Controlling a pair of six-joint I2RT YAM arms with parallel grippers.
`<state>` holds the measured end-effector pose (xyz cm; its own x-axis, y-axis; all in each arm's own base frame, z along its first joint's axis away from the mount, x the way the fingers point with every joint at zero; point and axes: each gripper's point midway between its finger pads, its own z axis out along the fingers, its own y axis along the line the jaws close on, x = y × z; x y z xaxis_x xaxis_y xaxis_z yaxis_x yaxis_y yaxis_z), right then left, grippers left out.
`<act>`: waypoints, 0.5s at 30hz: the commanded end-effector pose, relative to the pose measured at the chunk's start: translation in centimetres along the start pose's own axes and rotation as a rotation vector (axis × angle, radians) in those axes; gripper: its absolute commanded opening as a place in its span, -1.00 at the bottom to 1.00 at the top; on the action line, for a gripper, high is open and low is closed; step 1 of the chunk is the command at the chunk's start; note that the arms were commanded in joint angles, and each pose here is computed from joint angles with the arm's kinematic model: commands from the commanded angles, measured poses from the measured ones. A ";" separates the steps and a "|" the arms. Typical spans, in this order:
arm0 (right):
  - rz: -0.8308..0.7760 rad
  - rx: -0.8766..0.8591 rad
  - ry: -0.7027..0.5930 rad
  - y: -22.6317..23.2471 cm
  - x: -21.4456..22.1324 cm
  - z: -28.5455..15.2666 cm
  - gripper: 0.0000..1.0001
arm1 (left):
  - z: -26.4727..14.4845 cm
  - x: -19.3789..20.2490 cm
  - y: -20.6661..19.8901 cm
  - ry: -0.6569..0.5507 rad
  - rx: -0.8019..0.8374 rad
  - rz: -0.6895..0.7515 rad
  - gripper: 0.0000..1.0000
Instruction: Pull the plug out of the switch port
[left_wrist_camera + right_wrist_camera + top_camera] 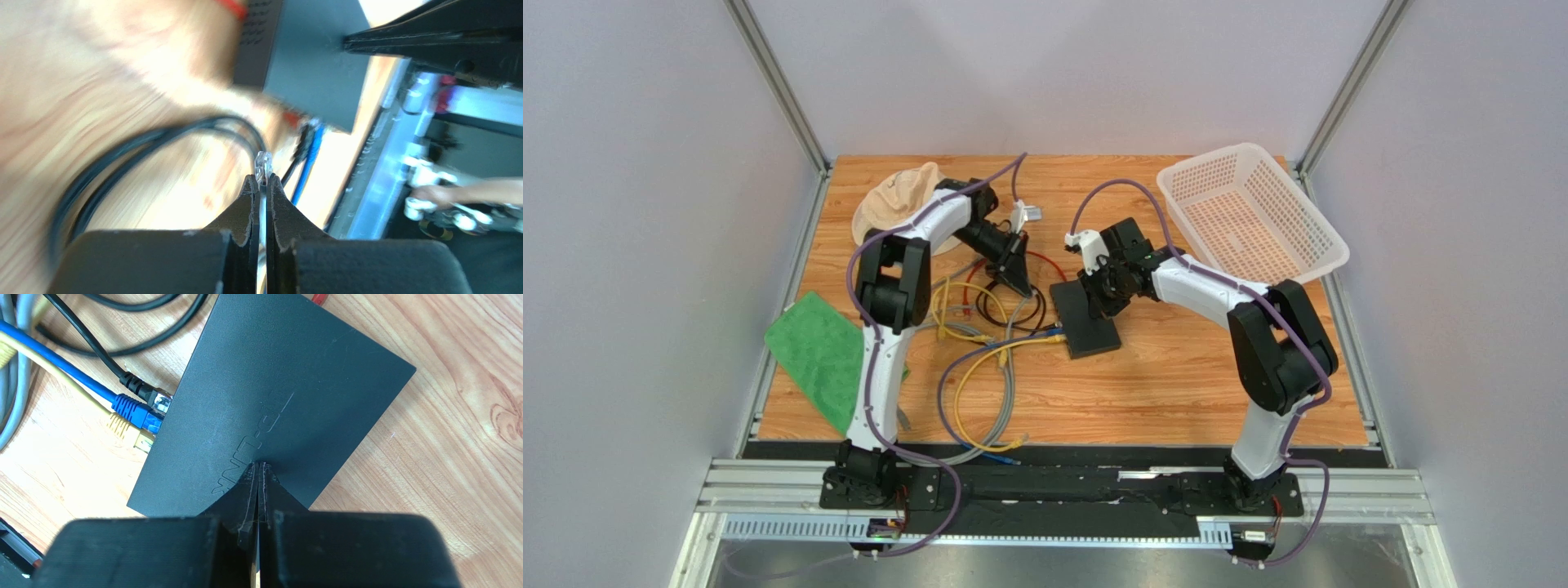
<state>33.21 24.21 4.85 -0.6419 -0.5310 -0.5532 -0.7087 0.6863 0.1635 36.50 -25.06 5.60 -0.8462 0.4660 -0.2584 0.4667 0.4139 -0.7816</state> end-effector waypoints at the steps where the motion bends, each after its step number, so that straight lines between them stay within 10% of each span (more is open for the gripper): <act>1: 0.008 0.022 0.130 -0.4 4.1 0.7 -1.00 | -8.5 -3.7 -1.0 -0.094 -0.308 0.294 -1.00; 7: 0.008 0.021 0.128 -0.4 3.8 0.9 -1.00 | -16.6 -4.3 3.2 0.009 -0.766 0.503 -1.00; 15: 0.009 0.020 0.127 -0.6 3.2 1.3 -1.00 | -21.9 -5.5 7.9 0.053 -1.088 0.417 -0.96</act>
<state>33.38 24.30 4.88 -0.6423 -0.5312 -0.5526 -0.7084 0.6866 0.1634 46.36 -11.58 12.15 -0.5682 0.7186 -0.4010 0.7759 0.6302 0.0300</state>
